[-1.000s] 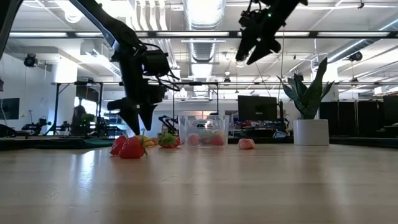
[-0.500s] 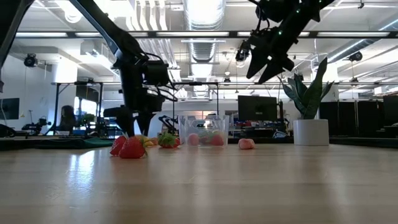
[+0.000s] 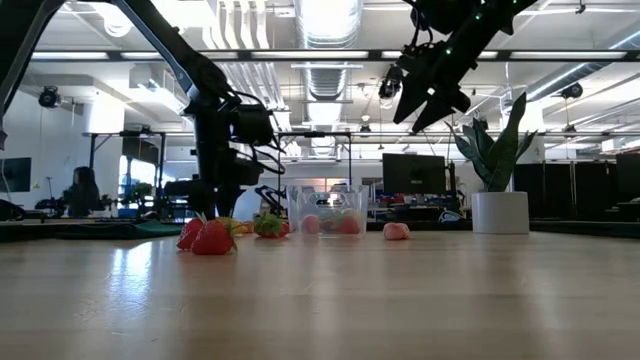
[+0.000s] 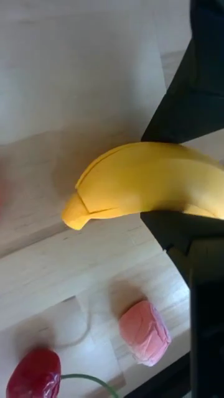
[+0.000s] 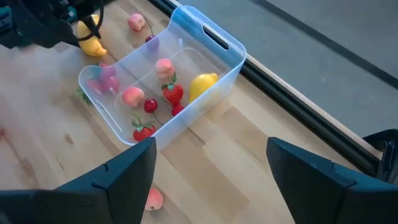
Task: Pick and placing Produce into tupperware
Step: Put the yellow banana into the transparent bin
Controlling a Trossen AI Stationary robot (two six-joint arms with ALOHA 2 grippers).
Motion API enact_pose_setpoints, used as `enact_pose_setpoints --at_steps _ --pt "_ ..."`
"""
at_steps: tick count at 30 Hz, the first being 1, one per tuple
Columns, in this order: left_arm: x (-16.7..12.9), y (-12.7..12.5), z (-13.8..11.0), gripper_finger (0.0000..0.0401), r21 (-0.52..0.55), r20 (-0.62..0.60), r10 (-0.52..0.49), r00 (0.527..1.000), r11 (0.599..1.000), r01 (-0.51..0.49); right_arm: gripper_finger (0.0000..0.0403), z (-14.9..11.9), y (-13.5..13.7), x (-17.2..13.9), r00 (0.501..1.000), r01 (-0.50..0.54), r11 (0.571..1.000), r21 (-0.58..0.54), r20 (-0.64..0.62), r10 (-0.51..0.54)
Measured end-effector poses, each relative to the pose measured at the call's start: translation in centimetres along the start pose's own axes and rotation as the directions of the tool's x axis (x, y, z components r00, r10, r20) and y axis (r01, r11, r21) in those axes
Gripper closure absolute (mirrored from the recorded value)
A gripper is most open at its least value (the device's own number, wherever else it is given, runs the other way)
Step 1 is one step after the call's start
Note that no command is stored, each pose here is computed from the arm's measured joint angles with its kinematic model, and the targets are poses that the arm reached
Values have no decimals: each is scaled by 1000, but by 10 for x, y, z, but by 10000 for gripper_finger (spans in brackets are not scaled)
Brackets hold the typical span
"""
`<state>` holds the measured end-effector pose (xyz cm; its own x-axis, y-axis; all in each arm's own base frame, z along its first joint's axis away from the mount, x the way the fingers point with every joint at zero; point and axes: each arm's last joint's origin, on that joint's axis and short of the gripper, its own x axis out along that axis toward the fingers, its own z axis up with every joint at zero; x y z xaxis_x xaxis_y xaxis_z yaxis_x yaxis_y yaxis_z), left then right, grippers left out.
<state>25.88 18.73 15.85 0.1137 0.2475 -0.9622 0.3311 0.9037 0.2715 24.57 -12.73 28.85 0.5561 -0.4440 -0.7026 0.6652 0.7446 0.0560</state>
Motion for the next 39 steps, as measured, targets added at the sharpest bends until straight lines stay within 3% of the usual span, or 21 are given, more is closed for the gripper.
enact_pose_setpoints --at_steps 6,12,15,19,22,31,35,39 --pt "-12 2 0 267 -18 4 42 999 999 -42 113 0 0 0 1000 0 1000 2 -1 0" --pt "-63 21 9 254 -117 106 202 974 975 -190 111 0 0 0 1000 1 1000 3 -1 -1" --pt "-97 31 19 251 -143 233 295 927 953 -268 113 0 0 0 1000 1 1000 1 -1 -1" --pt "-127 46 34 251 -217 453 362 815 931 -294 115 0 0 0 1000 0 1000 3 0 0" --pt "-123 59 50 251 -278 505 364 783 927 -252 112 0 0 0 1000 0 1000 7 0 0" --pt "-70 88 96 251 -330 478 280 832 936 -125 117 -1 3 0 1000 -7 1000 17 -3 7" --pt "-59 98 104 246 -437 454 297 840 896 -80 111 -1 4 -1 1000 -6 1000 22 -2 6" --pt "-55 101 106 221 -472 441 282 852 880 -47 106 -1 5 -1 1000 -5 1000 25 -1 5"
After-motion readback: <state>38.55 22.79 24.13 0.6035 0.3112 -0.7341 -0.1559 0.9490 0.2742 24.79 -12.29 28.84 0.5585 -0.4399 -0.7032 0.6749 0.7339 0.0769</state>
